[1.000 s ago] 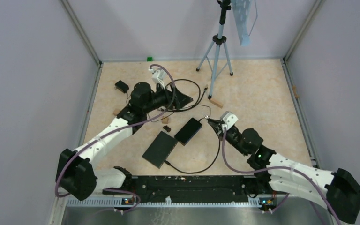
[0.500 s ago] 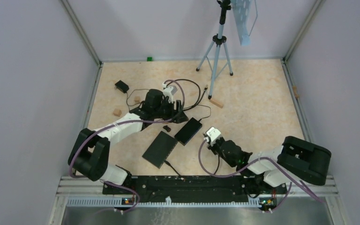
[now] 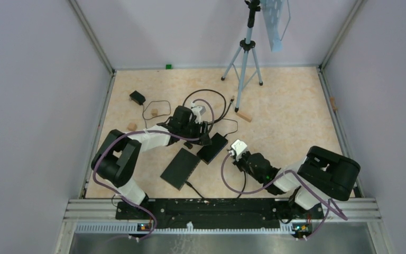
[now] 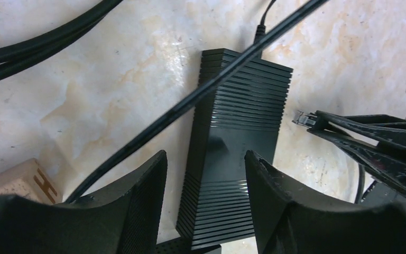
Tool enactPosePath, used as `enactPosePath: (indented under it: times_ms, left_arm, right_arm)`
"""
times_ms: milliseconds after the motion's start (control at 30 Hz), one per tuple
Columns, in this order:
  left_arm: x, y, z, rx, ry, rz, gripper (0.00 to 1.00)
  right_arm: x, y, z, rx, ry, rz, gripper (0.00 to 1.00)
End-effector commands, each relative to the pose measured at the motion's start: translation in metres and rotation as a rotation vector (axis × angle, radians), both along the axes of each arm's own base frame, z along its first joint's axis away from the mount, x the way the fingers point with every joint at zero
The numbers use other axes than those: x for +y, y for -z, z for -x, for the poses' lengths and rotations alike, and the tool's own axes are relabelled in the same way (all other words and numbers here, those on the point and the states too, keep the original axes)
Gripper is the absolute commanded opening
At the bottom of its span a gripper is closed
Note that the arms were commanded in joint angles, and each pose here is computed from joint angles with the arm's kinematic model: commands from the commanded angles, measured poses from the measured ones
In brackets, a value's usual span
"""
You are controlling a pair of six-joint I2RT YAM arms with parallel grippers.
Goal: Insert the plug into the switch port
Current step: Insert the connector into the switch port.
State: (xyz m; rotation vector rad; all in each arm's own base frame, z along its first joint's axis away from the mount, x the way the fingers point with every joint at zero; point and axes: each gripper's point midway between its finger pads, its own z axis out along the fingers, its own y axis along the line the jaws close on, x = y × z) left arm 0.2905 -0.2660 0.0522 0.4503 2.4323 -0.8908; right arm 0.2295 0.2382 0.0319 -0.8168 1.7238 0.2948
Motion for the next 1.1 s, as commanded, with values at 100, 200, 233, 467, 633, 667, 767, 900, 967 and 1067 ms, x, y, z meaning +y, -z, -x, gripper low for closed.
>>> enactPosePath:
  times_ms: [100, 200, 233, 467, 633, 667, 767, 900, 967, 1067]
  left_arm:
    - [-0.008, -0.005, -0.027, -0.092, -0.008, -0.006, 0.62]
    - [-0.01, -0.003, -0.029, -0.092, -0.005, -0.003, 0.64]
    - [-0.011, -0.002, -0.03, -0.091, -0.002, 0.001, 0.64]
    - [-0.017, -0.001, -0.03, -0.086, 0.019, 0.027, 0.62]
    - [-0.021, 0.002, -0.029, -0.077, 0.034, 0.039, 0.59]
    - [-0.021, 0.002, -0.029, -0.074, 0.037, 0.041, 0.59]
    - [-0.022, 0.005, -0.028, -0.066, 0.044, 0.046, 0.56]
    - [-0.025, 0.01, -0.024, -0.051, 0.054, 0.053, 0.54]
    - [-0.026, 0.013, -0.022, -0.045, 0.059, 0.053, 0.54]
    - [-0.027, 0.015, -0.02, -0.041, 0.065, 0.05, 0.54]
  right_arm:
    - [0.021, -0.011, -0.01, 0.022, -0.08, -0.041, 0.0]
    - [0.022, -0.007, -0.012, 0.035, -0.078, -0.029, 0.0]
    - [0.022, -0.005, -0.012, 0.04, -0.074, -0.025, 0.0]
    - [0.018, 0.001, -0.019, 0.05, -0.032, 0.013, 0.0]
    - [0.015, 0.0, -0.024, 0.041, -0.009, 0.042, 0.0]
    - [0.016, 0.0, -0.025, 0.04, -0.008, 0.042, 0.0]
    - [0.017, -0.001, -0.026, 0.037, -0.009, 0.044, 0.0]
    - [0.018, -0.001, -0.028, 0.032, -0.011, 0.048, 0.0]
    - [0.019, -0.002, -0.029, 0.027, -0.011, 0.047, 0.0]
    - [0.021, -0.004, -0.03, 0.02, -0.011, 0.044, 0.0]
